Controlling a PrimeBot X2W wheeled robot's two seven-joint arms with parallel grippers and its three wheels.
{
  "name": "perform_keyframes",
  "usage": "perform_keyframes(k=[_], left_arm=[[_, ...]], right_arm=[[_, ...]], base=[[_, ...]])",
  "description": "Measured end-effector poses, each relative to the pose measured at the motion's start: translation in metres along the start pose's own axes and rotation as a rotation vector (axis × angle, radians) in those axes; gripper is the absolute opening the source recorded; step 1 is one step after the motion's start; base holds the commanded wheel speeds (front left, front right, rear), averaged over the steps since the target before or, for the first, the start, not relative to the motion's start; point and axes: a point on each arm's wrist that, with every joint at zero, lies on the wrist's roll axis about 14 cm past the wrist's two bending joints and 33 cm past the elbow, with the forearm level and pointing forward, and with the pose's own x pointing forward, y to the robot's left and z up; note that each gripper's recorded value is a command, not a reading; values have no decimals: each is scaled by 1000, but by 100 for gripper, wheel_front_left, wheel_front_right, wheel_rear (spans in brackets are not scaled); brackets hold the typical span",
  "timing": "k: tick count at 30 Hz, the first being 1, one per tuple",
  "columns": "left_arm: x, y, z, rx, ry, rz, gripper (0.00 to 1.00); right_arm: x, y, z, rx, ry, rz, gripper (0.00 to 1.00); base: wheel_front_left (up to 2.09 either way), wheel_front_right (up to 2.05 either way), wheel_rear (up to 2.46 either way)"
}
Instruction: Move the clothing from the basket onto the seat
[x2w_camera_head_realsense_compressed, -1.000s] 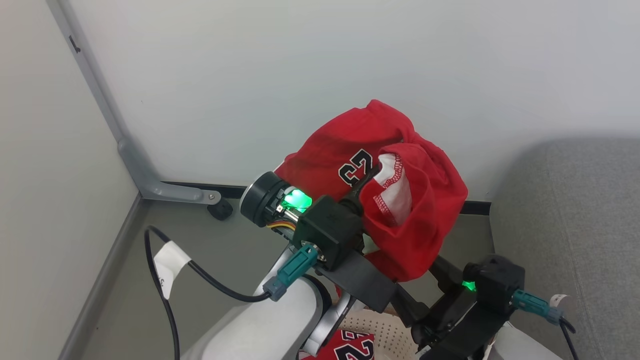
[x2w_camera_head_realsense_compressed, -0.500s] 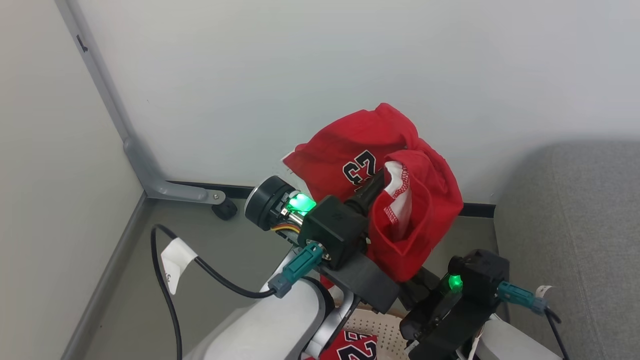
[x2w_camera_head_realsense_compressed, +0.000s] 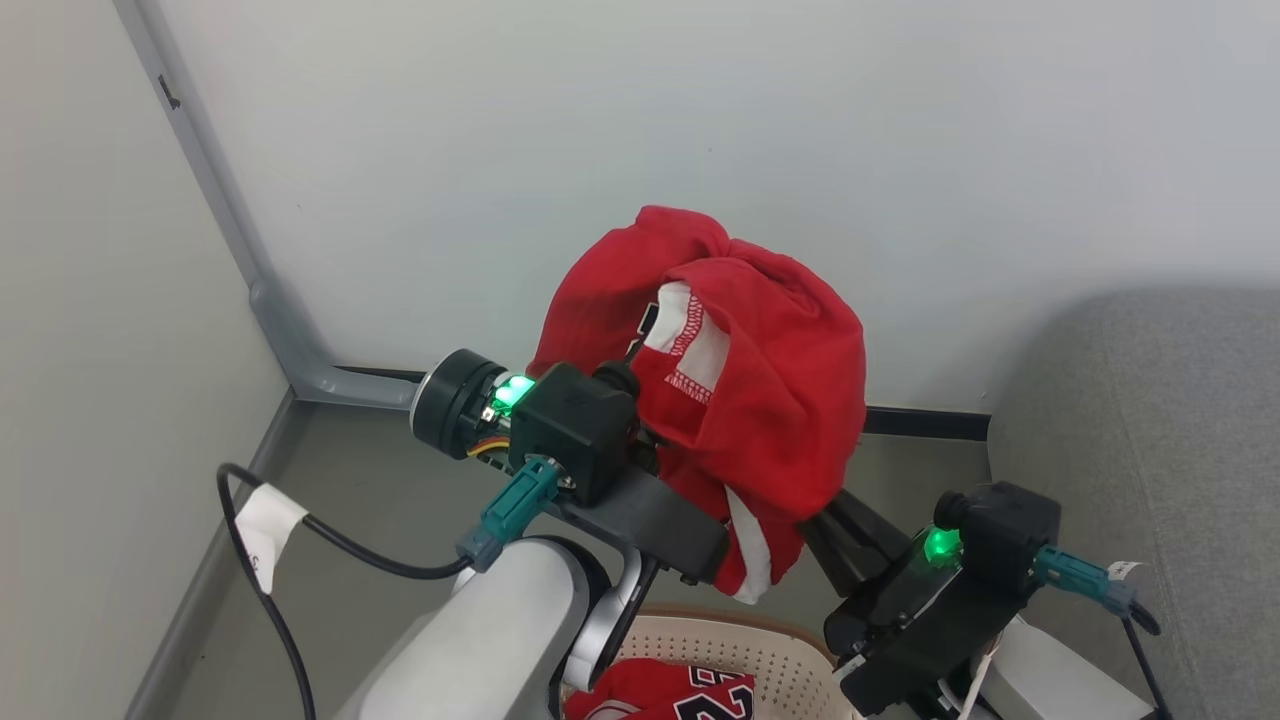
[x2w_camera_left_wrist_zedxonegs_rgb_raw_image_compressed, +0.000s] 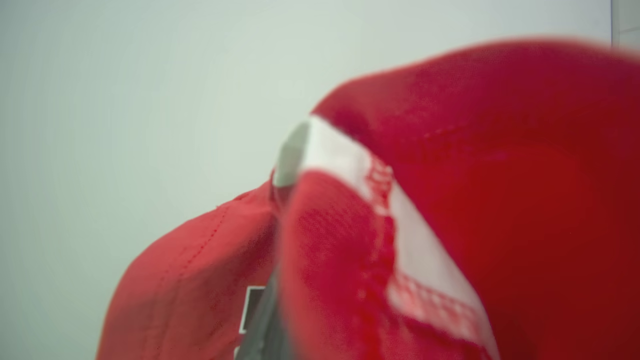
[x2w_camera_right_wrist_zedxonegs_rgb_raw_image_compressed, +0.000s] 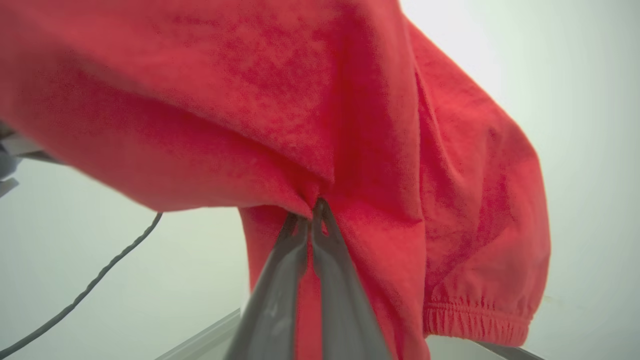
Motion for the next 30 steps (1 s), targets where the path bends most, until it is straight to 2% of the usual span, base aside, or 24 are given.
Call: perform_keyframes(k=[6, 7, 8, 9, 10, 11, 20, 30], left_arm=[[-8, 9, -7, 13, 13, 38, 0], [-10, 9, -8, 12, 16, 43, 6], [-12, 11, -11, 9, 22, 52, 31], [-14, 12, -14, 4, 31, 59, 47], [-17, 12, -18, -4, 39, 64, 82], [-20, 11, -21, -13, 49, 67, 98], [-40, -11, -43, -47, 109, 39, 100], [-64, -44, -80, -117, 233, -18, 100]], right_arm=[[-2, -11, 13, -10, -35, -33, 0], [-3, -13, 15, -12, -41, -39, 0], [-3, -15, 16, -14, -44, -45, 0], [-4, -17, 18, -17, -47, -52, 0], [-6, -20, 20, -20, -53, -63, 0], [-7, -25, 23, -25, -59, -75, 0], [-29, -68, 53, -86, -116, -207, 0], [-81, -145, 76, -188, -106, -430, 0]], base=[[0, 0, 0], [0, 0, 0], [0, 0, 0], [0, 0, 0], [0, 0, 0], [0, 0, 0], [0, 0, 0], [0, 0, 0]])
